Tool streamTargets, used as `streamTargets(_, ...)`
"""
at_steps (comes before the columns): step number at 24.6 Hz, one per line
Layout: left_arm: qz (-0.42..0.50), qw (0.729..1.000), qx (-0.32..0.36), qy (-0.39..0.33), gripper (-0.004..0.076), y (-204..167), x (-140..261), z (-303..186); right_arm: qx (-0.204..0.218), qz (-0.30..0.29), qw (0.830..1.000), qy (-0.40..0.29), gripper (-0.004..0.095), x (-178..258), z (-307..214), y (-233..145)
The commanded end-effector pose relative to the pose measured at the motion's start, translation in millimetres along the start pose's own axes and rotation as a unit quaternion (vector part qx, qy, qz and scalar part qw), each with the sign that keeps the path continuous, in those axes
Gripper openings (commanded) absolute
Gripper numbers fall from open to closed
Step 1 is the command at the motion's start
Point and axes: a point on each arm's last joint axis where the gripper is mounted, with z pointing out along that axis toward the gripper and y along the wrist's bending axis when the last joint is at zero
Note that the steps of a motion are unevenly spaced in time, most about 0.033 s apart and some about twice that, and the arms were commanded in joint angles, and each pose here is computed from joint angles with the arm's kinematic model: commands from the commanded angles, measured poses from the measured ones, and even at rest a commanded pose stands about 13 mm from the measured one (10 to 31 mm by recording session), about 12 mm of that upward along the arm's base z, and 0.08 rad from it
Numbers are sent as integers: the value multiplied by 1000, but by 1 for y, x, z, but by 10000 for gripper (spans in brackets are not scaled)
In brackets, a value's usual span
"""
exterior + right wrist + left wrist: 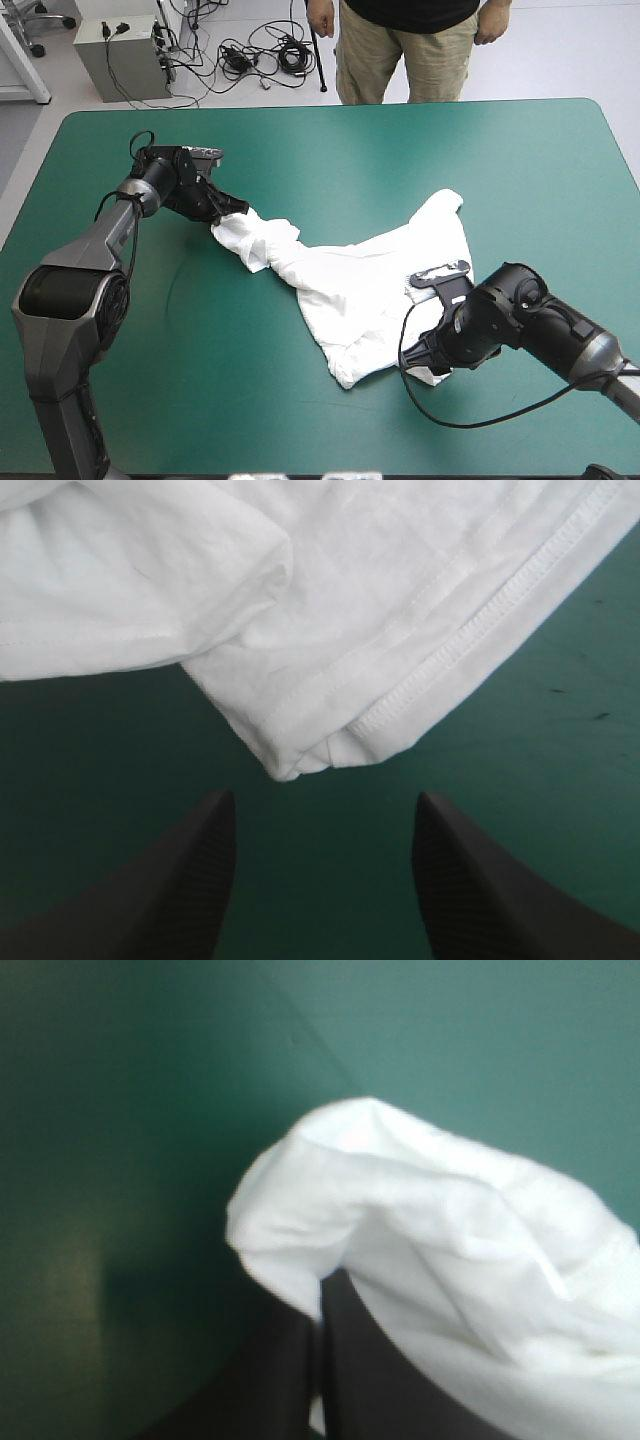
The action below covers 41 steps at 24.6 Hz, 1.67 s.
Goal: Fold the cloth
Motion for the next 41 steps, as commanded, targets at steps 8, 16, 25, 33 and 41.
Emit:
streamTargets(8,-6,1000,4,-22,-9,-2,-5,-20,-34,4,999,-17,469,8,41,3)
streamTargets(16,-6,1000,5,-18,-9,-2,-4,-20,-24,9,999,22,454,-2,83,8)
streamTargets(25,-3,1000,9,-1,-9,-4,1,-38,-23,12,998,53,-17,0,83,8)
streamTargets(33,25,994,5,-108,-9,-14,17,-162,0,-12,990,-140,-17,-29,-38,1)
streamTargets(41,42,972,-3,-232,-9,-22,56,-271,63,-36,944,-323,-18,-55,-155,-10)
